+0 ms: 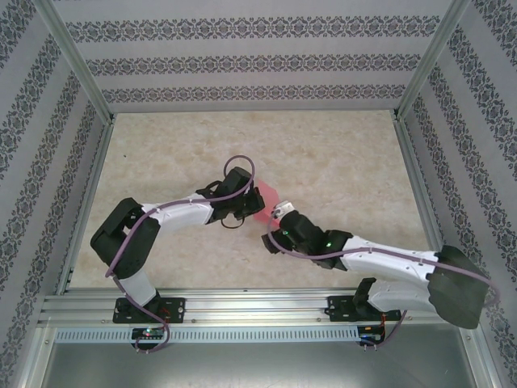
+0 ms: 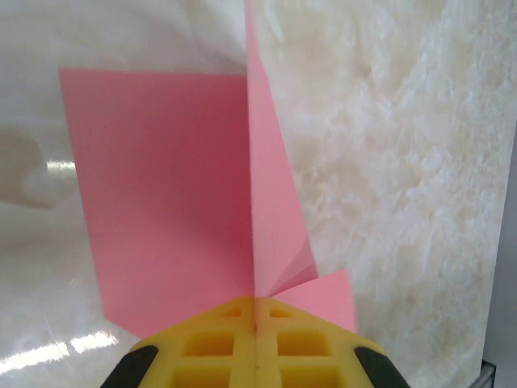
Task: Fold a paper plane with a square sheet of paper (fold left side to right side)
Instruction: Fourth fold the wing at the center of the table.
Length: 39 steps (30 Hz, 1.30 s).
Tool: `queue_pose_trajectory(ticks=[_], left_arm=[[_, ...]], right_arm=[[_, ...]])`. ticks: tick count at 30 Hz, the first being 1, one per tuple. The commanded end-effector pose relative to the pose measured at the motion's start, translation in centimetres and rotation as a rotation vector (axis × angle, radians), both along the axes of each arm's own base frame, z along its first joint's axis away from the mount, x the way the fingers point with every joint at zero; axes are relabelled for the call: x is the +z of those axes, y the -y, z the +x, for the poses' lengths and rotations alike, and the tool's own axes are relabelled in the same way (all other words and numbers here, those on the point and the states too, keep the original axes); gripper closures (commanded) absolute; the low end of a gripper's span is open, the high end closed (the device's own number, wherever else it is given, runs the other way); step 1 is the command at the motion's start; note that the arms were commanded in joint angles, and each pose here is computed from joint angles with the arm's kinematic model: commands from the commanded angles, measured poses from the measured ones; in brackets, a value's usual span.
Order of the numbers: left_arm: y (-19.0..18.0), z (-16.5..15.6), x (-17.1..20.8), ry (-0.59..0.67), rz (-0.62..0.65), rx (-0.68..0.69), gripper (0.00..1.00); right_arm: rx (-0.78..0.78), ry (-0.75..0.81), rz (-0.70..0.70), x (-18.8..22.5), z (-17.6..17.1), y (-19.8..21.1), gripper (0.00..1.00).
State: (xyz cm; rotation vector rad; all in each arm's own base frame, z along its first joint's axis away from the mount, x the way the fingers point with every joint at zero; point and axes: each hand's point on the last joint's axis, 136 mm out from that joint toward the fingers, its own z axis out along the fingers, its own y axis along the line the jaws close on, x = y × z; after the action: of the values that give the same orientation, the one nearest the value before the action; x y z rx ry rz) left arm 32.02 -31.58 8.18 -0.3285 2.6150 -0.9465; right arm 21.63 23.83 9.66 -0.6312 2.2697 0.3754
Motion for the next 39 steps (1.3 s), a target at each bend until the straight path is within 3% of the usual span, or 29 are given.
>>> queue_pose_trajectory(ticks=[1,6,11,18,30,39], left_arm=[[-1.0,1.8,-0.3,0.025,0.064,0.001,0.95],[-0.5,3.6,0.1,0.041,0.093,-0.022,0.95],[-0.4,3.3,0.6,0.056,0.081,-0.046,0.95],[-2.1,5.7,4.8,0.159,0.160,-0.094,0.95],[-1.7,8.9,11.0,0.318,0.301,-0.229,0.94],[-1.7,6.9,4.4,0.181,0.223,-0.174,0.94]], right_arm=[[0.006,-0.001,0.062,0.6,0.7,0.8,0.21],[-0.024,0.056,0.054,1.2,2.5,2.5,0.23],[-0.077,0.083,0.081,2.8,3.1,4.4,0.23],[-0.144,0.143,0.130,5.8,2.9,7.0,0.23],[-0.181,0.138,0.102,5.5,3.1,7.9,0.24],[-0.168,0.107,0.093,4.5,3.3,7.3,0.25]])
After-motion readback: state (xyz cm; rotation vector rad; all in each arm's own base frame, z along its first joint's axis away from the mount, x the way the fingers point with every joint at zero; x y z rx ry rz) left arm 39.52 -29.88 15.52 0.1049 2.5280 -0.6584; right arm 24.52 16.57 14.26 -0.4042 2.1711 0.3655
